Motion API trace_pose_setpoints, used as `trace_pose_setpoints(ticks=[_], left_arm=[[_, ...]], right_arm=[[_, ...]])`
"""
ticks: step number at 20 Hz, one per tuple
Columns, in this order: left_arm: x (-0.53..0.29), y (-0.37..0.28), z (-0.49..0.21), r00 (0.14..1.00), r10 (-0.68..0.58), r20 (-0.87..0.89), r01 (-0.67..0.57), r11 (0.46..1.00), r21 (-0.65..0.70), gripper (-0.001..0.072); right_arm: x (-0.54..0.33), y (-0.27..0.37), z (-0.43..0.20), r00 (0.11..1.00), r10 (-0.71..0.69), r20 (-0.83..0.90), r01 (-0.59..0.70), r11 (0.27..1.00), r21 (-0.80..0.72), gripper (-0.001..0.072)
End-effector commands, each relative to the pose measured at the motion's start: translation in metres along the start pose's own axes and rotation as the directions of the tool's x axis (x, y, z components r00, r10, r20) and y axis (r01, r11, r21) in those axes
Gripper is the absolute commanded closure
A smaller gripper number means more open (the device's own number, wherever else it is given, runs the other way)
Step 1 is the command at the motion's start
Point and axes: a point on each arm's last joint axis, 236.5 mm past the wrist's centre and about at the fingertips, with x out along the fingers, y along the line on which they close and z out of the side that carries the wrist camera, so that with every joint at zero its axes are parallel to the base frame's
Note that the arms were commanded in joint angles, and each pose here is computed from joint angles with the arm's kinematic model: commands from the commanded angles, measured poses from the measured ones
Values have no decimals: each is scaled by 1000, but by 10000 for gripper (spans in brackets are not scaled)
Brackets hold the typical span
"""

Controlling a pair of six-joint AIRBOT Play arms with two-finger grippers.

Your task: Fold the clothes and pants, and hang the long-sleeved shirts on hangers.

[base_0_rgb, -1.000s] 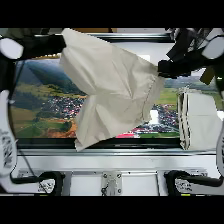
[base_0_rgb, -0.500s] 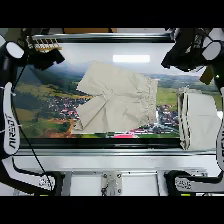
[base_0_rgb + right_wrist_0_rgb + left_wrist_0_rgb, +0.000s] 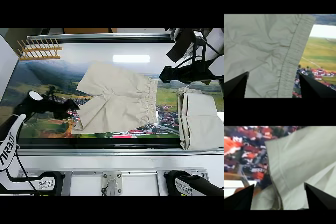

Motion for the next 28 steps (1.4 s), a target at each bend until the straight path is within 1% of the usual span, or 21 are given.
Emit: trace_pose_setpoints(ticks=[1,2,3,4,5,6,7,8,10,11,13,14,15,16,19,20,23,25,26,28], left_arm=[[37,-15,-35,992,-80,-93,77,996,-36,44],[41,-18,-36,992,-71,-104,69,997,-18,44],[42,-21,-34,992,-71,-104,71,997,-10,85],[41,-24,-29,992,-75,-97,75,997,-3,283],[38,-27,-21,994,-80,-81,81,997,4,387],[31,-32,-9,995,-90,-51,90,996,13,560],[20,-38,8,994,-105,-10,105,994,32,703],[5,-45,28,992,-121,39,119,992,50,704],[-30,-58,69,977,-152,148,137,985,103,704],[-44,-61,86,969,-149,197,122,982,142,704],[-66,-56,111,957,-78,279,14,974,225,703],[-74,-49,120,950,-28,310,-56,964,259,680],[-81,-44,127,942,11,335,-112,953,283,327],[-89,-39,131,935,49,350,-158,944,291,57],[-112,3,122,926,204,317,-274,941,197,53],[-112,17,109,929,225,295,-284,943,173,53],[-83,61,48,958,239,161,-252,965,67,52],[-55,89,4,963,261,65,-263,965,21,52],[-42,97,-11,966,255,34,-255,967,-5,53],[-19,96,-28,982,189,8,-188,979,-82,52]], right_arm=[[0,8,-6,1000,10,-6,-10,1000,-16,31],[0,7,-6,1000,10,-6,-10,1000,-16,31],[0,7,-6,1000,10,-6,-10,1000,-16,31],[0,7,-6,1000,10,-6,-10,1000,-16,31],[0,7,-6,1000,10,-6,-10,1000,-16,31],[0,7,-6,1000,10,-6,-10,1000,-16,31],[0,7,-6,1000,10,-6,-10,1000,-16,31],[0,7,-6,1000,10,-6,-10,1000,-16,31],[0,7,-6,1000,10,-6,-10,1000,-16,31],[0,7,-6,1000,10,-6,-10,1000,-16,31],[0,7,-6,1000,10,-7,-10,1000,-16,31],[0,7,-6,1000,10,-7,-10,1000,-16,31],[0,7,-6,1000,9,-6,-9,1000,-16,31],[0,7,-6,1000,9,-7,-9,1000,-16,31],[0,7,-8,1000,10,-15,-10,1000,-16,31],[0,8,-9,1000,10,-17,-10,1000,-16,31],[0,7,-9,1000,10,-19,-10,1000,-15,31],[0,8,-9,1000,11,-19,-11,1000,-15,31],[0,8,-9,1000,11,-18,-11,1000,-15,31],[0,8,-9,1000,11,-18,-11,1000,-15,31]])
